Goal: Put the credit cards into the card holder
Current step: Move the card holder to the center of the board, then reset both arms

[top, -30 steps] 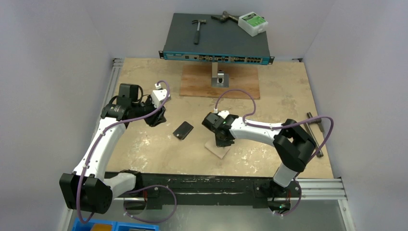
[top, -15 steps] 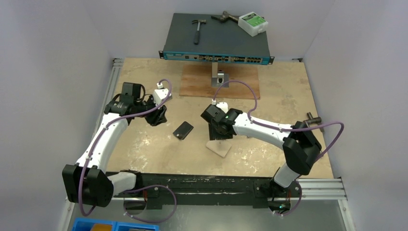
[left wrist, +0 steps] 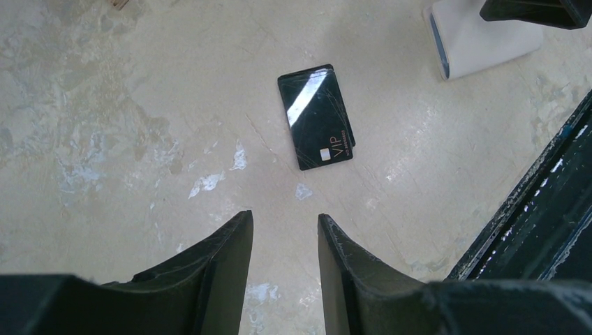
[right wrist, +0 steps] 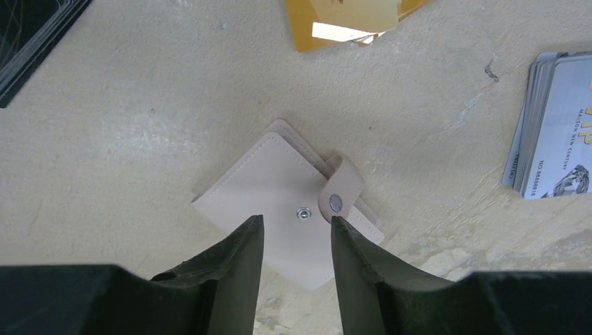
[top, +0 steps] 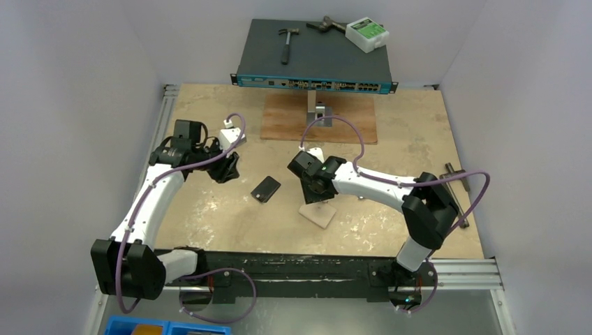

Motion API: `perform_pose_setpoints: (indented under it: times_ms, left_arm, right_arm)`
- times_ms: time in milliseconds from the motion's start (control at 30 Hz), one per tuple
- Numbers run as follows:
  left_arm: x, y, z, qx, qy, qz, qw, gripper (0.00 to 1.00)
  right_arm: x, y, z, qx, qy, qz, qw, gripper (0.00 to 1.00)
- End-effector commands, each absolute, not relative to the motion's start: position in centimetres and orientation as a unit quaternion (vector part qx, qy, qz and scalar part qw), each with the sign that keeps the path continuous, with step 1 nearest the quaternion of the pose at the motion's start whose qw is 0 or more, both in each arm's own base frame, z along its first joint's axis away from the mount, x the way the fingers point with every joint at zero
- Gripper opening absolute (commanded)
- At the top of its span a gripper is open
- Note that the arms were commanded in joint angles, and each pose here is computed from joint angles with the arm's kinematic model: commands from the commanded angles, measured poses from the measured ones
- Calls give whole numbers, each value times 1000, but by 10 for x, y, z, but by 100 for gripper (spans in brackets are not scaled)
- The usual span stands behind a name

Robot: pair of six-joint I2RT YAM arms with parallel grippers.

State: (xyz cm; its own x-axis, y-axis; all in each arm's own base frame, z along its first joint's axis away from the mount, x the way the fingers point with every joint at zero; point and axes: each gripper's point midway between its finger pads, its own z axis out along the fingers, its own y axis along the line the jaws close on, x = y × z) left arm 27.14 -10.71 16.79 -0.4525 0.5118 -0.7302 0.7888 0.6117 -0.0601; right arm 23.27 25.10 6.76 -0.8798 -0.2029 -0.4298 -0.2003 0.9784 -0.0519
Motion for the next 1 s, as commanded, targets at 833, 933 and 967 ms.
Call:
perform_pose_setpoints:
  times_ms: [833, 933, 967]
  left_arm:
    - [350, -2, 159, 144, 850, -156, 483, 39]
    - [363, 5, 152, 126, 833, -146, 518, 40]
    - [365, 6, 153, 117, 833, -149, 520, 40]
  right_arm:
    - [356, -2, 217, 226, 735, -104, 630, 99]
    - [360, -26, 211, 249, 714, -139, 639, 99]
    - [362, -34, 206, 253, 711, -146, 640, 99]
